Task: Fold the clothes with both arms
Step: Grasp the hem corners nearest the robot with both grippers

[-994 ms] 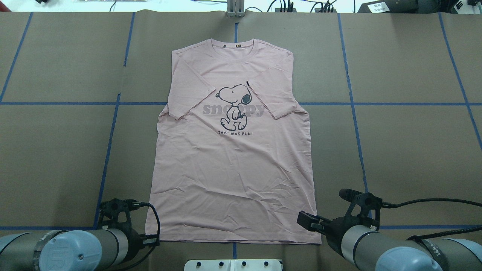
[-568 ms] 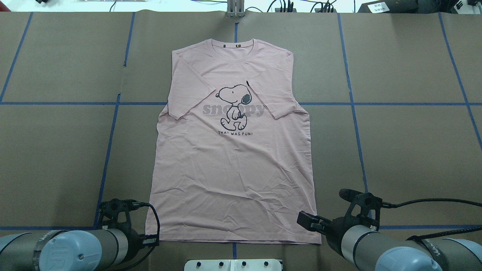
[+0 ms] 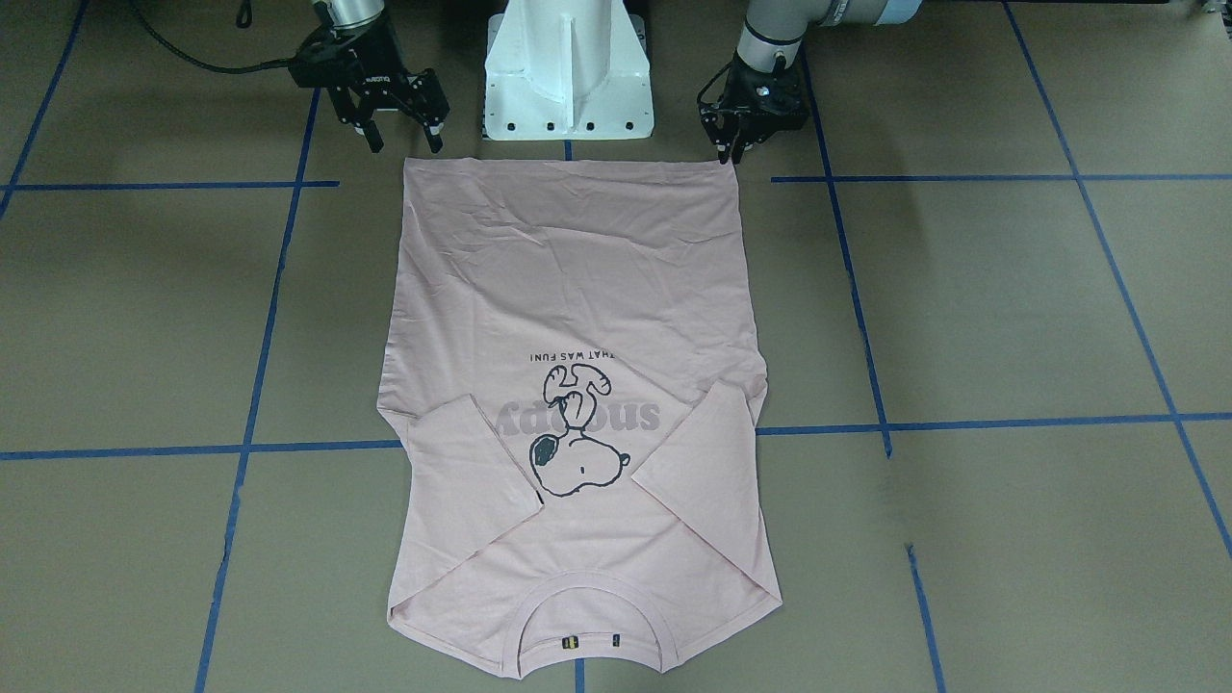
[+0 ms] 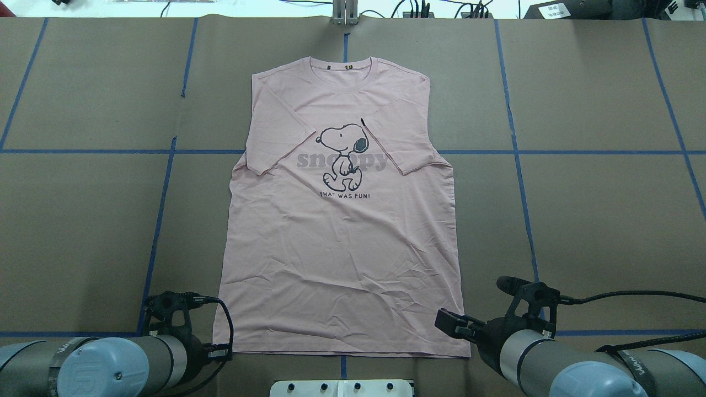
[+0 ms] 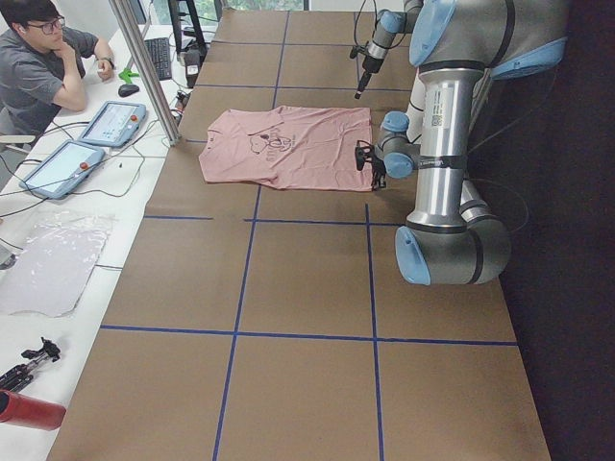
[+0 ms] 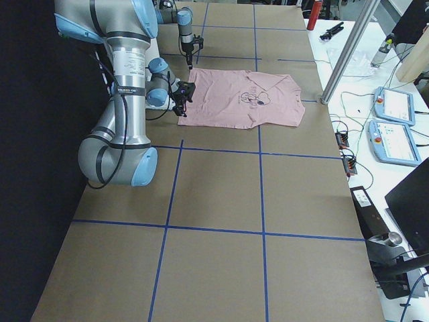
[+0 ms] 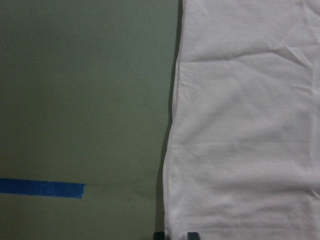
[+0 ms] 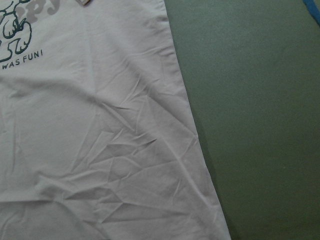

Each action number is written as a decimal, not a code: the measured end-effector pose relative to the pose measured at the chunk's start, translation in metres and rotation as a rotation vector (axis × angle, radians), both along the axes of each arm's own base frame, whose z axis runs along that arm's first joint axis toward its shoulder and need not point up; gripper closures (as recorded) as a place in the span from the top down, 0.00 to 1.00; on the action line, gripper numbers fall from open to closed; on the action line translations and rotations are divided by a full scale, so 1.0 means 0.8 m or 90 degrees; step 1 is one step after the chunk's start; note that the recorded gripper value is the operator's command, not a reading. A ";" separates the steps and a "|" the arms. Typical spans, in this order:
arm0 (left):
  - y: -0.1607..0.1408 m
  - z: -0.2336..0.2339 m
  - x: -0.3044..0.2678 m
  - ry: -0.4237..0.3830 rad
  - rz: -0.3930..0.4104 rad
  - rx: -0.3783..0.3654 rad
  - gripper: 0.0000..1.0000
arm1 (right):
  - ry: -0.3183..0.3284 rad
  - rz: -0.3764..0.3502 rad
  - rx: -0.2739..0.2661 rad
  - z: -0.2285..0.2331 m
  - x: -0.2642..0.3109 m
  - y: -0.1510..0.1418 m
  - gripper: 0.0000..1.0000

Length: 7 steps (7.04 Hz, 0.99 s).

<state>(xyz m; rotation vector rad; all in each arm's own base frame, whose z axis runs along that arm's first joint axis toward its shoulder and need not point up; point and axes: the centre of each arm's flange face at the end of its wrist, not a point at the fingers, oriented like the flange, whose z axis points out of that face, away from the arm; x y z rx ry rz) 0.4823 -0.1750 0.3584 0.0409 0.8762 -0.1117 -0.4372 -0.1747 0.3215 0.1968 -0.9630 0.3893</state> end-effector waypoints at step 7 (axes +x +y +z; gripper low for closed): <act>0.001 0.001 0.003 -0.002 0.007 0.004 0.00 | 0.000 0.002 0.000 0.000 0.000 0.000 0.96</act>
